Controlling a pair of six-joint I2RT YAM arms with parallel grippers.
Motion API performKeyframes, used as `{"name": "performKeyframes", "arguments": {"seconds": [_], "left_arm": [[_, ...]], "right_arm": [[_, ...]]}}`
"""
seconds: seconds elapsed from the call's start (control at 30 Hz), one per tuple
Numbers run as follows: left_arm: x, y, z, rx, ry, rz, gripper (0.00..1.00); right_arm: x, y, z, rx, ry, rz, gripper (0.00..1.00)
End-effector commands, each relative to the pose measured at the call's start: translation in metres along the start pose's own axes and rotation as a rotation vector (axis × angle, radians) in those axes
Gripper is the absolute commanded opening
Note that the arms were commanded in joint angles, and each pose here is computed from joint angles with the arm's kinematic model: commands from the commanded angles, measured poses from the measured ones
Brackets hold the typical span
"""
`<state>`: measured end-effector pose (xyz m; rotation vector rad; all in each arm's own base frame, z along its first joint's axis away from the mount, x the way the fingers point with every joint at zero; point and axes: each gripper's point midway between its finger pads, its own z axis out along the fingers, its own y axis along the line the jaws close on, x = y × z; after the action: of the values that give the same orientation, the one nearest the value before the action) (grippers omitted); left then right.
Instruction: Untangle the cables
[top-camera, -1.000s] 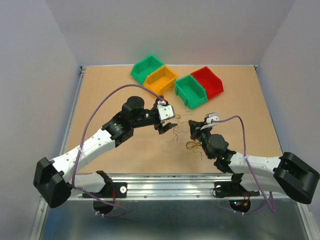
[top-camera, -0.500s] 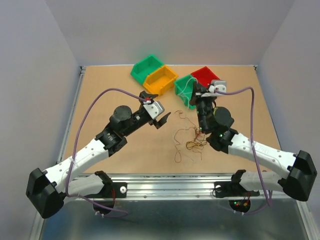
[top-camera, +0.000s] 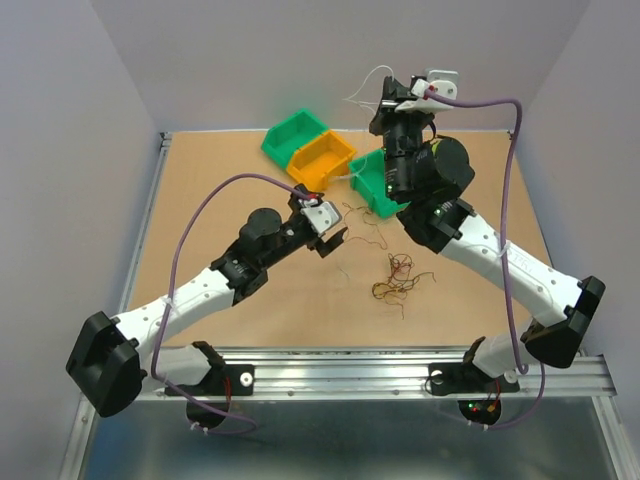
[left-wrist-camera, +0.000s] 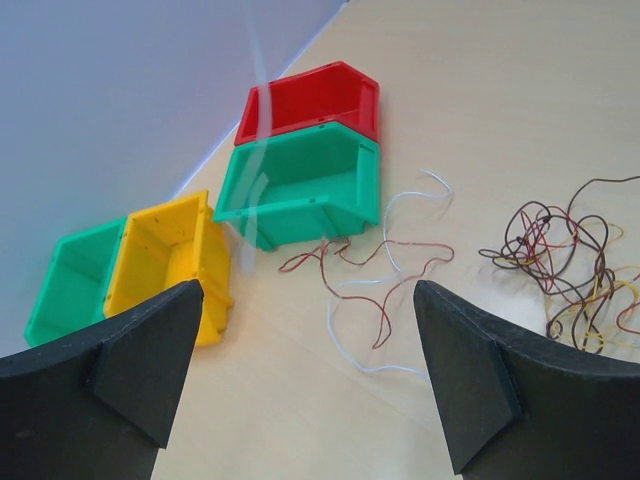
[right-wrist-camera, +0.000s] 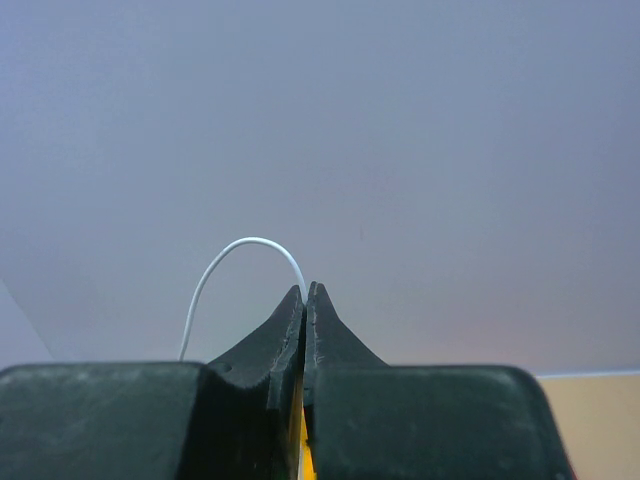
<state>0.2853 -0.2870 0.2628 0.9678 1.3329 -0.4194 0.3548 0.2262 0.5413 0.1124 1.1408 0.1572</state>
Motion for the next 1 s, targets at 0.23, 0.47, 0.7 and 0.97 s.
{"name": "performKeyframes", "arguments": {"seconds": [0.23, 0.47, 0.7, 0.97], "left_arm": [[-0.029, 0.021, 0.030, -0.094, -0.170, -0.048, 0.99], [0.010, 0.033, 0.043, -0.192, -0.075, -0.104, 0.95], [0.020, 0.065, 0.025, -0.342, -0.049, -0.078, 0.95], [0.026, 0.075, 0.024, -0.375, -0.030, -0.072, 0.95]], "right_arm": [[-0.058, 0.012, 0.014, -0.066, -0.089, 0.101, 0.01], [-0.052, 0.003, 0.039, 0.003, -0.102, 0.042, 0.01], [-0.026, -0.052, 0.074, 0.113, -0.083, 0.047, 0.01], [0.024, -0.094, 0.096, 0.185, -0.037, 0.043, 0.01]]}}
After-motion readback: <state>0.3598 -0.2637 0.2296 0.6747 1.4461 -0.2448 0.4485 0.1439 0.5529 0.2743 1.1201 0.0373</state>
